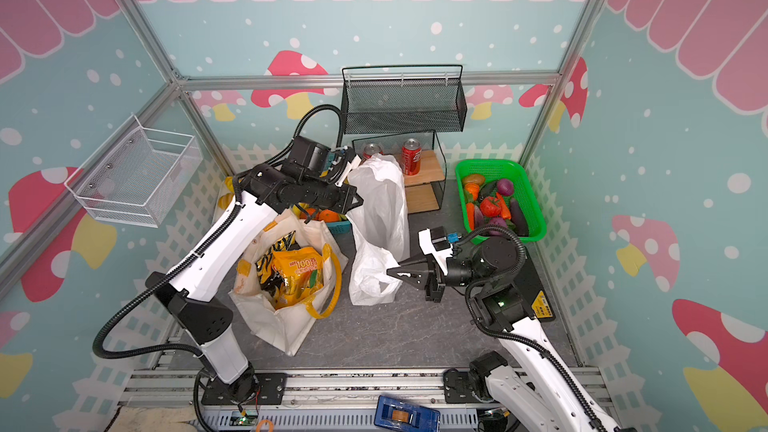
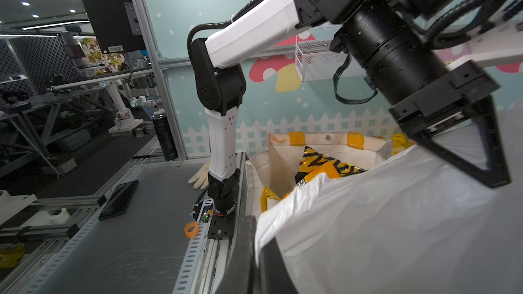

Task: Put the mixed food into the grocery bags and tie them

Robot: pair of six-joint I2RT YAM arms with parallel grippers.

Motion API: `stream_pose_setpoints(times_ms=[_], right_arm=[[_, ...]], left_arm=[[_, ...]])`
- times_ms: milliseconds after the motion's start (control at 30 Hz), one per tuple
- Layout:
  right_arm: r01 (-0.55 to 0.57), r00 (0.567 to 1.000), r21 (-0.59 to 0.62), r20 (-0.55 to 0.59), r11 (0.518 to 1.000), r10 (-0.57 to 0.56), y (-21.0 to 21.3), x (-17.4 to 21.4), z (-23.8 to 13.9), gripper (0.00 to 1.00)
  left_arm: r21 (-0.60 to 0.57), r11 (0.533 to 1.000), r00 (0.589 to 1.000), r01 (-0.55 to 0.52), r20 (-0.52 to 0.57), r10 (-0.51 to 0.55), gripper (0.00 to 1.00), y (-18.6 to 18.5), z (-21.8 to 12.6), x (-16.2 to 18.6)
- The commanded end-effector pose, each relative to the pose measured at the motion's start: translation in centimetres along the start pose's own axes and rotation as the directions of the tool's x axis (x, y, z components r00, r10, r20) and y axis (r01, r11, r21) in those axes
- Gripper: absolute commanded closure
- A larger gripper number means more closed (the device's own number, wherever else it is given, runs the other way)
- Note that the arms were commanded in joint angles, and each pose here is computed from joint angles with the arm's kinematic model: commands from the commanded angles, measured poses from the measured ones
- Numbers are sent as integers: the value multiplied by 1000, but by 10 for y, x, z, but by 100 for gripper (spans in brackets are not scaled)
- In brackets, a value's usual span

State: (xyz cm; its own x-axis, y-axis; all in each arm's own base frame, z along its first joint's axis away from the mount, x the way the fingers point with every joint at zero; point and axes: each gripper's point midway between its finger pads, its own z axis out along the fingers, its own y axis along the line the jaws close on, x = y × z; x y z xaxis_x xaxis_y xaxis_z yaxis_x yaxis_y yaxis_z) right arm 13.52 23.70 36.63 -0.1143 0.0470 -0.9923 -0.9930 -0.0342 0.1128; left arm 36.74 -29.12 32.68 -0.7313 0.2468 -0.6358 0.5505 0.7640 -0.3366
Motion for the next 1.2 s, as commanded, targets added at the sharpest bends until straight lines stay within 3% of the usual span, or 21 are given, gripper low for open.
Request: stream_pose_setpoints(times_ms=[0,133,300,400,567,733,800,833,933,1167], right_arm=[[-40,998,-35,-43,999,39,5,18,5,87],[-28,996,112,-82,993,37,-13,17,1,58],[27,997,315,-78,949,-2,-33,-12,-15,22],[5,997,450,-72,893,30,-56,-25,-31,19],[-57,996,667,-8,743,84,-105,-38,-75,18],[-151,988,782,96,605,122,-147,-44,-118,18],[-180,983,836,135,518,125,-165,-40,-137,18],[-185,982,843,136,505,132,-171,-36,-139,18],[-234,969,765,131,600,210,-184,-15,-116,18],[-287,944,675,79,680,320,-195,34,-47,11]], left_arm=[[-59,998,997,38,-72,-42,100,23,15,8],[-16,999,995,41,-88,-42,100,15,14,12],[19,999,996,40,-85,-39,100,12,1,16],[59,996,994,70,-90,-65,100,9,-7,21],[90,990,992,105,-83,-97,100,8,-4,30],[133,982,987,136,-103,-122,100,5,3,34],[157,977,986,144,-102,-130,100,1,2,33],[174,974,987,146,-100,-130,100,-1,1,33],[203,968,988,144,-89,-129,100,-7,-1,31],[222,964,988,145,-79,-130,100,-11,-4,29]])
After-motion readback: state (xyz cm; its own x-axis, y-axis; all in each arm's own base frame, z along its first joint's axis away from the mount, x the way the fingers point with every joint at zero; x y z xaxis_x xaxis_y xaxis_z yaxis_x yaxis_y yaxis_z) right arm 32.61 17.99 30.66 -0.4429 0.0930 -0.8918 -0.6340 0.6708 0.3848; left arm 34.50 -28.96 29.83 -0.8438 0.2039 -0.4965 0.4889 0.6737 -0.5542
